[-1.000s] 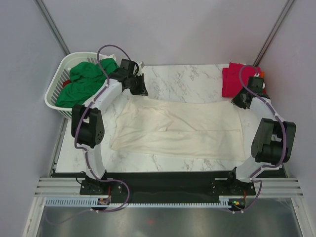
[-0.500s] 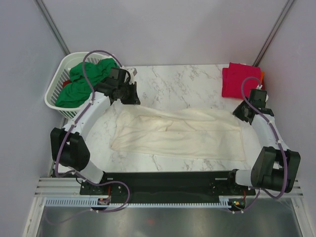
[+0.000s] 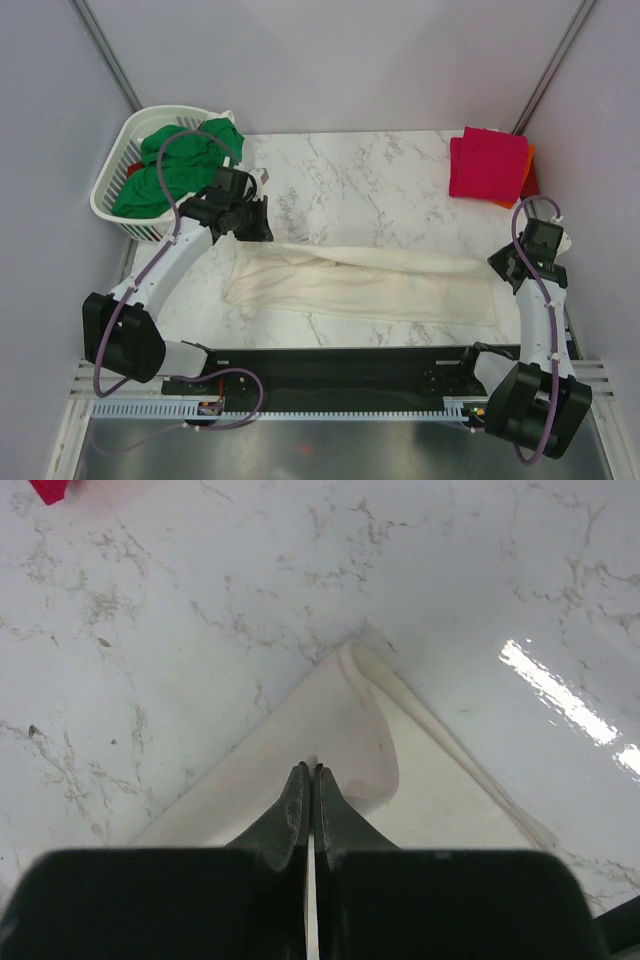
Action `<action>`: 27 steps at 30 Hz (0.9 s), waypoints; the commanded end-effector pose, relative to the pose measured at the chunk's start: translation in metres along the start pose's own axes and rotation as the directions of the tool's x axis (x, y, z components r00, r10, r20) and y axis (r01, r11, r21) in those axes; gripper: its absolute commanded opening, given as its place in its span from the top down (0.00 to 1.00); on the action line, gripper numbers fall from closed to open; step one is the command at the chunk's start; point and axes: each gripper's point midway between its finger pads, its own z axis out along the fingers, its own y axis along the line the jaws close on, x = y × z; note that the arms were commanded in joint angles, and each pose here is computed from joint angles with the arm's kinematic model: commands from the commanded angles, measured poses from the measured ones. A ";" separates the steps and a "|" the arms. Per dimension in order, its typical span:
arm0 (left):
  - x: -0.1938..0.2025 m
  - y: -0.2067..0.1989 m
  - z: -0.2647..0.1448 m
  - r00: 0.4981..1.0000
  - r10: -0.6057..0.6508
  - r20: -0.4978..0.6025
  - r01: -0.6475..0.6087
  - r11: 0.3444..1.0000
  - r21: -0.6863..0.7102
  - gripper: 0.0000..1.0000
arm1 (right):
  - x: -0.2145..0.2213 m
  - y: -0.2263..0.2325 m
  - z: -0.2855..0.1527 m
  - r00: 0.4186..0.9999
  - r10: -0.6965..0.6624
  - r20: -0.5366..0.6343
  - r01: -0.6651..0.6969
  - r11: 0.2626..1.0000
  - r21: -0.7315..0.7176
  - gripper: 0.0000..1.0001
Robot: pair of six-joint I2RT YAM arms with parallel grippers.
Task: Fold and stack the t-shirts
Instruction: Fold the tshirt
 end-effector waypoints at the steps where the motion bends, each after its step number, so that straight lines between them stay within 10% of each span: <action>1: 0.002 0.000 -0.014 0.999 -0.001 0.040 0.001 1.000 -0.012 0.98 | 0.014 -0.016 -0.002 0.997 0.074 -0.036 -0.073 0.997 0.039 1.00; 23: 0.101 0.021 -0.007 0.964 -0.129 -0.232 0.095 0.984 -0.154 0.90 | 0.045 -0.058 0.008 0.975 0.181 -0.126 -0.163 0.976 0.147 1.00; 27: 0.117 0.022 -0.017 0.938 -0.177 -0.299 0.121 0.973 -0.196 0.72 | 0.040 -0.060 0.010 0.975 0.192 -0.115 -0.172 0.972 0.161 0.90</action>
